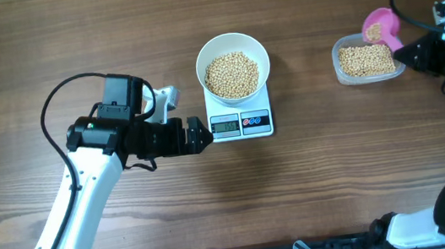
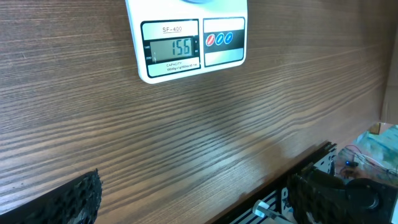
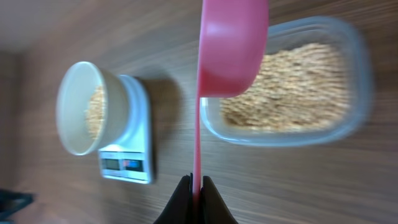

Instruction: Scoop item into bowl and weigh 150g on scale

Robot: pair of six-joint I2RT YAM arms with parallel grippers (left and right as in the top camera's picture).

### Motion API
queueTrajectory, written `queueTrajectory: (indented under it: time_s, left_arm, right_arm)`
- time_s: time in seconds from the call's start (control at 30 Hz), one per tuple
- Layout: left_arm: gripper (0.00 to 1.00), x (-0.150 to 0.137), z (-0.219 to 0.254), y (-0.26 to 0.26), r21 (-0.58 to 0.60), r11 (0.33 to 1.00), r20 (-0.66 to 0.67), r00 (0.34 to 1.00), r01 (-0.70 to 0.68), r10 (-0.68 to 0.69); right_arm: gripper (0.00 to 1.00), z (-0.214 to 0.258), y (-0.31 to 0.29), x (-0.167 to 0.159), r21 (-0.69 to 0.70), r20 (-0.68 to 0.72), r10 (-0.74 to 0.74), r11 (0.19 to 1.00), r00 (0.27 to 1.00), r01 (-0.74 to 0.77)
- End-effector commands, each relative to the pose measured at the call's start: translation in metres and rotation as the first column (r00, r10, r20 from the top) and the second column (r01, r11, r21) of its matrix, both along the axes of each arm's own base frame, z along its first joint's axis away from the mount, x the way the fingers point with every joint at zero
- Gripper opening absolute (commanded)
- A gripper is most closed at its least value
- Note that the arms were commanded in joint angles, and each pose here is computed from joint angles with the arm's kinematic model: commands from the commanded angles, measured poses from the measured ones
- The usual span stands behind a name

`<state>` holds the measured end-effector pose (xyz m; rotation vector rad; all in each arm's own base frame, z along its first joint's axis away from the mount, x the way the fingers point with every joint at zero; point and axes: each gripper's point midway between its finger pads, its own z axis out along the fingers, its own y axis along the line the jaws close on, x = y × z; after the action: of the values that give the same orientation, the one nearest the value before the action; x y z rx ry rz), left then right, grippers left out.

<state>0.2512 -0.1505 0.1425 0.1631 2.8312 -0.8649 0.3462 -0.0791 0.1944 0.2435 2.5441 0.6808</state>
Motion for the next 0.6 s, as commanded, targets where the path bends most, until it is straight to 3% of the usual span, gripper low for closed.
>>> queueTrajectory:
  time_s: [0.0, 0.2, 0.57]
  left_arm:
    - [1.0, 0.001, -0.001, 0.001, 0.009, 1.0, -0.001, 1.0, -0.004, 0.004]
    - [1.0, 0.001, -0.001, 0.001, 0.009, 1.0, -0.001, 1.0, -0.004, 0.004]
    - [1.0, 0.0, -0.001, 0.001, 0.009, 1.0, -0.001, 1.0, -0.004, 0.004]
  right_arm:
    - [0.04, 0.021, -0.026, -0.015, -0.27, 0.013, -0.046, 0.962, 0.999, 0.048]
    - [0.04, 0.024, -0.027, -0.021, -0.49, -0.037, -0.02, 0.872, 0.999, -0.001]
    - [0.04, 0.006, -0.018, -0.011, -0.713, -0.185, 0.048, 0.681, 0.982, -0.167]
